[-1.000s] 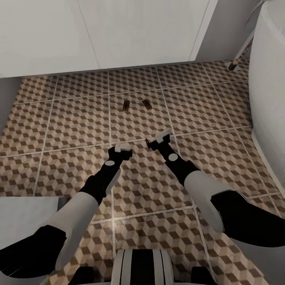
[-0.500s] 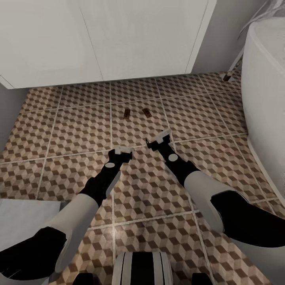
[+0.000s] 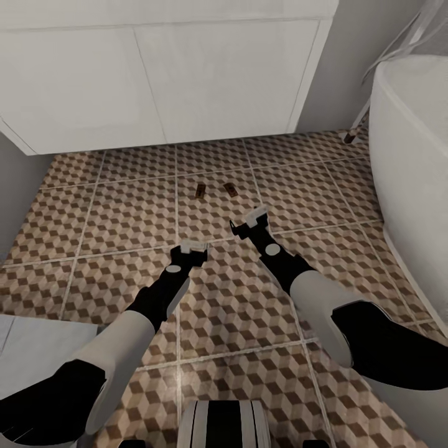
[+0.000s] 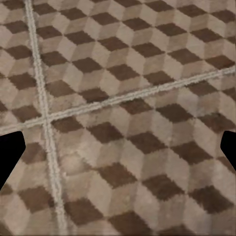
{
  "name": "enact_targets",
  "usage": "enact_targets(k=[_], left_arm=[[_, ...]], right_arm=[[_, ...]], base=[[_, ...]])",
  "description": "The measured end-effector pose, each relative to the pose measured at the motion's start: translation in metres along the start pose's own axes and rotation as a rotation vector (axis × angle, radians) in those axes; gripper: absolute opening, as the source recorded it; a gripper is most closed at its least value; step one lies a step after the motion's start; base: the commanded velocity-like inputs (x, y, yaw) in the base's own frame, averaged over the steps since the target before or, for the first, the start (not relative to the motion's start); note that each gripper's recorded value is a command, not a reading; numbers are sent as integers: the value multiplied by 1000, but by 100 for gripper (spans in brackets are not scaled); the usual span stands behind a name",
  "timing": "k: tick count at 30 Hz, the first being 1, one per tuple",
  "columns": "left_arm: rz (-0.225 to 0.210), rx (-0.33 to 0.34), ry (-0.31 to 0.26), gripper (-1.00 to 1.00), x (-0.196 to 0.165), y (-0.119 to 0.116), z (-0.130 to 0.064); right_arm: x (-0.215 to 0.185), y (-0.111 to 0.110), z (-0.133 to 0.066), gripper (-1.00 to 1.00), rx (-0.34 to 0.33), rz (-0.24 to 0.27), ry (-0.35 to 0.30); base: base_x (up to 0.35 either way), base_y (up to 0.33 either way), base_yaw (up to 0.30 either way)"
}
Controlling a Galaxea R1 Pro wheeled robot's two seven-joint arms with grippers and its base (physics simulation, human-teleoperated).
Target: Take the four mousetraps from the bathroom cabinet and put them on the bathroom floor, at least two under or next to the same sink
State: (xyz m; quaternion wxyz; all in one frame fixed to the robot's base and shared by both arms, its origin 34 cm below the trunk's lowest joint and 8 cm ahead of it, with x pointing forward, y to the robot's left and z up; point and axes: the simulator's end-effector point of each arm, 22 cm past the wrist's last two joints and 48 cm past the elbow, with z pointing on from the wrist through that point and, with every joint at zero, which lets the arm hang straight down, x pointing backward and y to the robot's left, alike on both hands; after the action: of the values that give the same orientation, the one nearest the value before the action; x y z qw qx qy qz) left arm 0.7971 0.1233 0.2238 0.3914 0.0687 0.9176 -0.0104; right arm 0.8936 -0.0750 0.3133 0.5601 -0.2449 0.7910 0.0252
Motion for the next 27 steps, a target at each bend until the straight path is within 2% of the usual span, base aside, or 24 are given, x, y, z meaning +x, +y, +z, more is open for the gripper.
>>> enact_targets(k=[10,15,16,17,23,27], left_arm=[[1,1,16,100,13,-2,-18],[-4,4,17,100,24,-5,-29],[-12,6,10,100,35,-7,-34],[-13,7,4,100,36,-8,-36],[-24,8,1,100,56,-10,-53],[-32,8,6,100,81,-12,-67]], right_arm=[[-8,-21,-14,100,25,-19,-4],[10,-14,-30,100,21,-15,25],[30,-11,-40,100,17,-11,54],[33,-12,-43,100,19,-11,59],[42,-15,-61,100,26,-12,49],[57,-4,-78,100,16,-3,62]], base=[[0,0,0],[0,0,0],[0,0,0],[0,0,0],[0,0,0],[0,0,0]])
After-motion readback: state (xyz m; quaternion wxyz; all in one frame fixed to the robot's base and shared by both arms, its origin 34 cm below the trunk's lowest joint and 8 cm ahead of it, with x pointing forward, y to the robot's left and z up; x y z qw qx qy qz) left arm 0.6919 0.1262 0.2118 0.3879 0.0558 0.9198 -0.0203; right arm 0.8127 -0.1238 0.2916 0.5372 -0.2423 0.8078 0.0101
